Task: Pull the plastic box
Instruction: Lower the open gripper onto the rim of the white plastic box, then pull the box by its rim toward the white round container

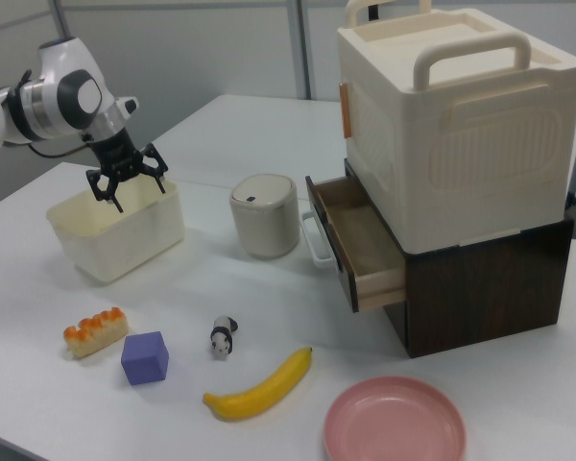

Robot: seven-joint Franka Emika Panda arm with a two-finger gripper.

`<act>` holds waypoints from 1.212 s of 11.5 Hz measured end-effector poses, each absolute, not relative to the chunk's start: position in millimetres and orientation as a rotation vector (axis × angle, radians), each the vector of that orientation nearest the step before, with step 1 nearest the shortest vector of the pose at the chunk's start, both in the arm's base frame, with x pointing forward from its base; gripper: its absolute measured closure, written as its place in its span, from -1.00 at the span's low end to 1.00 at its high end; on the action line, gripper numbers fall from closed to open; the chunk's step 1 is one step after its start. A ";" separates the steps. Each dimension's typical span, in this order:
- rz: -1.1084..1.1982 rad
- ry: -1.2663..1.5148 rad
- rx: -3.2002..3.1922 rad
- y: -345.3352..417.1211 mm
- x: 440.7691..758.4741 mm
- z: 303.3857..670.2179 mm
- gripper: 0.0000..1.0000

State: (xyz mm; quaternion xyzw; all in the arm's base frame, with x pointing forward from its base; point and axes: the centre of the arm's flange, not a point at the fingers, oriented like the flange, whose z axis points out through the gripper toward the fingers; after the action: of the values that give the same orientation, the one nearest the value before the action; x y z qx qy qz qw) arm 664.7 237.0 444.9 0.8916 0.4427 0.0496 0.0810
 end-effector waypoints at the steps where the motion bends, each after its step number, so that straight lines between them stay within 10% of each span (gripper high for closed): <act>1: 0.158 1.322 2.664 236.7 663.7 450.4 -1.00; 9: 0.131 1.458 2.603 305.2 650.8 389.3 -1.00; 14: -0.111 1.336 2.635 249.9 641.6 423.8 -1.00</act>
State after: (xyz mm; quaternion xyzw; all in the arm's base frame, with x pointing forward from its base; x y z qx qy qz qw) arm 641.6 249.9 423.8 0.8875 0.4500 -0.0374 0.0924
